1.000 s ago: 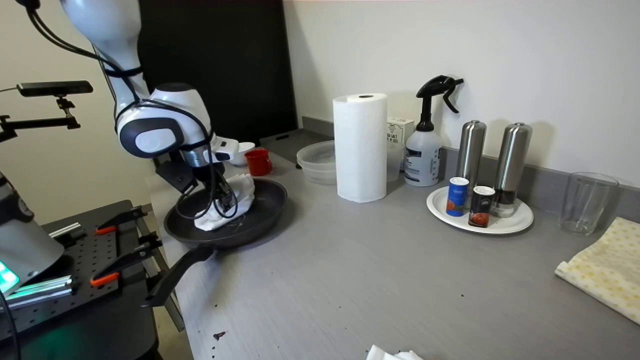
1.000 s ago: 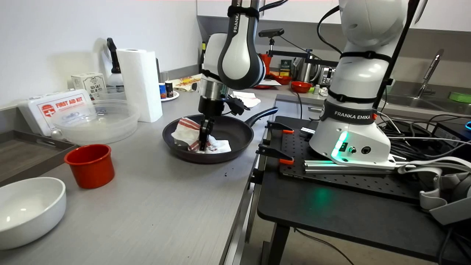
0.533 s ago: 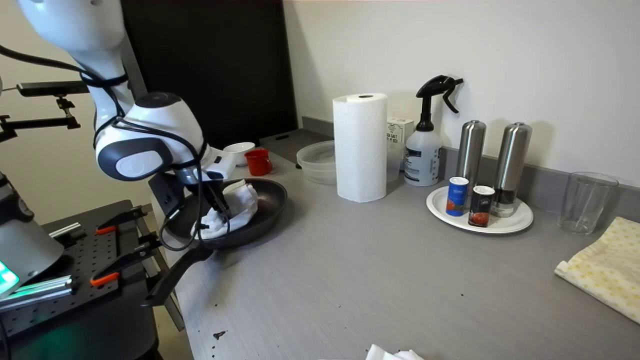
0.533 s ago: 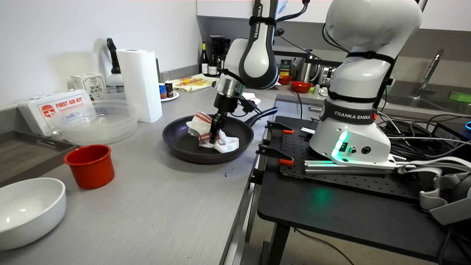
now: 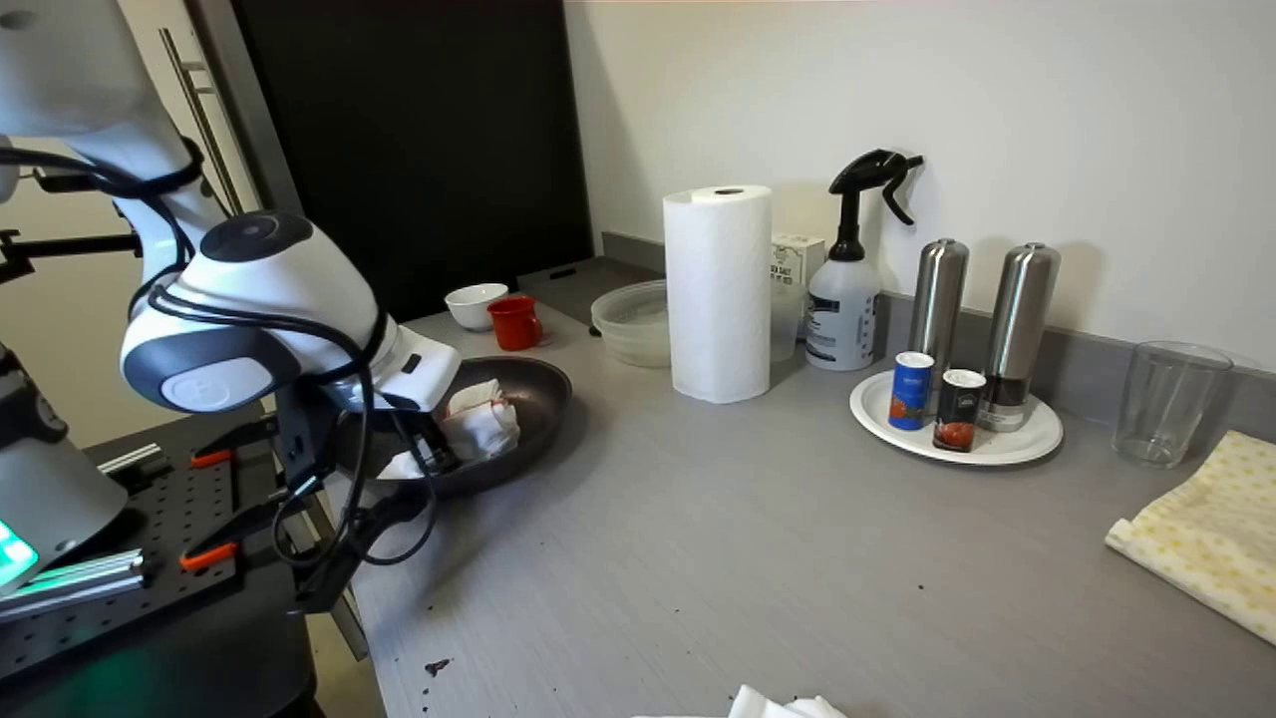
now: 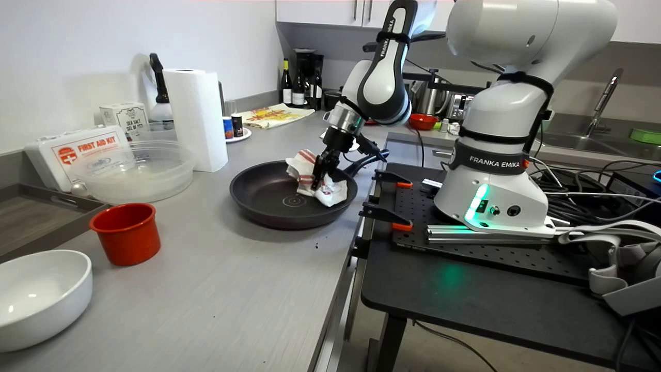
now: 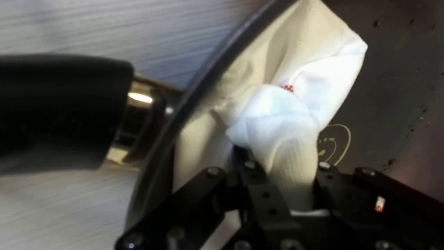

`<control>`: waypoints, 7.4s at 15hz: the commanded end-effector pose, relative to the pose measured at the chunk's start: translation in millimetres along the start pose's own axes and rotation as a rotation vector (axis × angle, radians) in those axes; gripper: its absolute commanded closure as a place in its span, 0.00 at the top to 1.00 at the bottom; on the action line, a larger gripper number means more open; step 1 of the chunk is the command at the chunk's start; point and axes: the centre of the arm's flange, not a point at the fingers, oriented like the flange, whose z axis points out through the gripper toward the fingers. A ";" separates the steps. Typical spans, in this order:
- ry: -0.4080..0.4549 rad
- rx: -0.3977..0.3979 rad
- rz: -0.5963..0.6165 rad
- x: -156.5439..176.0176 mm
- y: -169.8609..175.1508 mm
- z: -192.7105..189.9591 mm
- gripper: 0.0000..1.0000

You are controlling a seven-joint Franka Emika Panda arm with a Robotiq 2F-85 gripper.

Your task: Wipe the pan using the towel

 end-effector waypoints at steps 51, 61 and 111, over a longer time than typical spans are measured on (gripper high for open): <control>-0.114 -0.457 0.219 74.0 -99.8 12.2 0.06; -0.154 -0.425 0.023 43.2 -160.7 23.9 0.06; -0.296 -0.544 -0.420 30.2 -465.7 34.0 0.06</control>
